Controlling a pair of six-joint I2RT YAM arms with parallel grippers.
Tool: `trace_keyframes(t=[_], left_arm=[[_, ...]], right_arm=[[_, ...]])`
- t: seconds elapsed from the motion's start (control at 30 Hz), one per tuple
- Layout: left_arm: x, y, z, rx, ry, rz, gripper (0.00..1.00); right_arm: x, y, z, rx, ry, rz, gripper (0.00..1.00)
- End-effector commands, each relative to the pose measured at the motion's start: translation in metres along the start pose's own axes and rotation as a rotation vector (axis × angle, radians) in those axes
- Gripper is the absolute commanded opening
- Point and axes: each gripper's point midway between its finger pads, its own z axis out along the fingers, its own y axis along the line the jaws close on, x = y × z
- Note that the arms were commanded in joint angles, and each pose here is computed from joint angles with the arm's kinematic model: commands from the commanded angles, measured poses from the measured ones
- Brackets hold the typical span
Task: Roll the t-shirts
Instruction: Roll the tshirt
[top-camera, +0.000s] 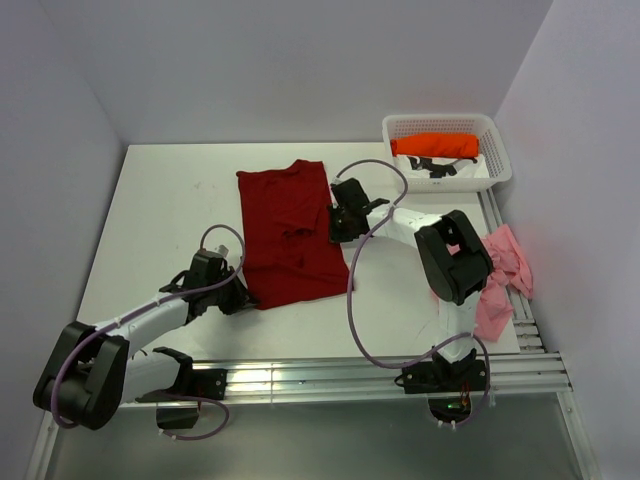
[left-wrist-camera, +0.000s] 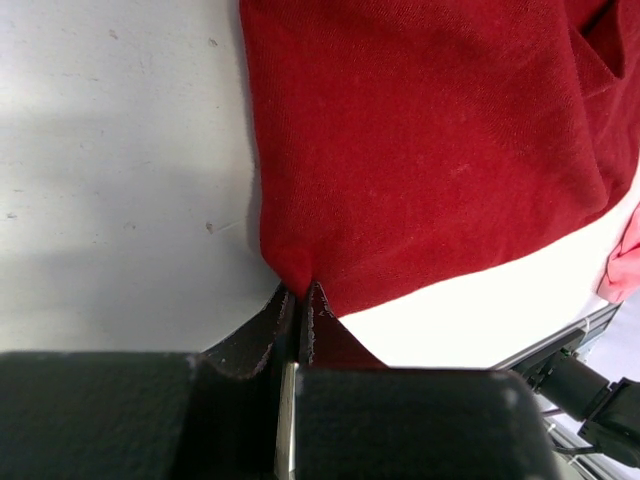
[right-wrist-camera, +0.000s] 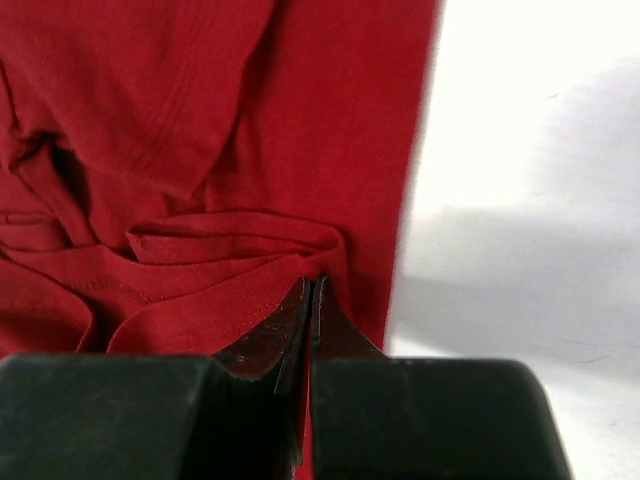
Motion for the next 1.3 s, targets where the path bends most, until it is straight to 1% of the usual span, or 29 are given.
trace_keyframes(t=[0.0, 0.4, 0.7, 0.73, 0.77, 0.83, 0.87, 0.93, 0.97, 1.03, 1.1, 1.2, 1.23, 1.27], left_arm=[[0.004, 0.015, 0.000, -0.051, -0.010, 0.010, 0.02], [0.007, 0.019, 0.001, -0.066, -0.006, 0.009, 0.01], [0.011, 0.023, 0.001, -0.077, -0.007, 0.000, 0.03], [0.011, 0.023, 0.000, -0.077, -0.007, -0.001, 0.04], [0.010, 0.022, -0.001, -0.077, -0.009, -0.003, 0.05], [0.009, 0.019, -0.002, -0.071, -0.017, 0.000, 0.07], [0.008, 0.018, -0.003, -0.070, -0.021, 0.000, 0.07], [0.005, 0.017, -0.003, -0.071, -0.027, 0.003, 0.06], [0.005, 0.017, -0.003, -0.074, -0.025, 0.004, 0.06], [0.004, 0.017, -0.002, -0.077, -0.022, 0.003, 0.06], [0.006, 0.018, -0.001, -0.081, -0.017, 0.002, 0.06], [0.006, 0.019, 0.000, -0.082, -0.018, 0.002, 0.05], [0.006, 0.019, 0.001, -0.085, -0.019, 0.002, 0.05], [0.006, 0.019, 0.001, -0.083, -0.019, 0.003, 0.05]], right_arm=[[-0.043, 0.009, -0.016, -0.082, -0.098, 0.063, 0.00], [-0.052, -0.016, -0.019, -0.096, -0.141, 0.174, 0.00], [-0.040, -0.028, -0.005, -0.092, -0.092, 0.231, 0.00], [-0.041, -0.027, -0.005, -0.099, -0.097, 0.225, 0.04], [-0.038, -0.025, -0.006, -0.111, -0.093, 0.221, 0.12], [-0.047, -0.022, -0.016, -0.128, -0.129, 0.204, 0.22], [-0.051, -0.020, -0.024, -0.120, -0.152, 0.192, 0.31], [-0.052, -0.020, -0.032, -0.093, -0.157, 0.161, 0.36], [-0.057, -0.010, -0.041, -0.091, -0.178, 0.130, 0.38], [-0.055, -0.011, -0.047, -0.030, -0.186, 0.094, 0.42], [-0.052, 0.007, -0.054, -0.016, -0.195, 0.037, 0.42], [-0.038, 0.029, -0.055, -0.033, -0.159, -0.012, 0.42], [-0.026, 0.043, -0.055, -0.058, -0.123, -0.036, 0.43], [-0.024, 0.049, -0.051, -0.063, -0.108, -0.047, 0.43]])
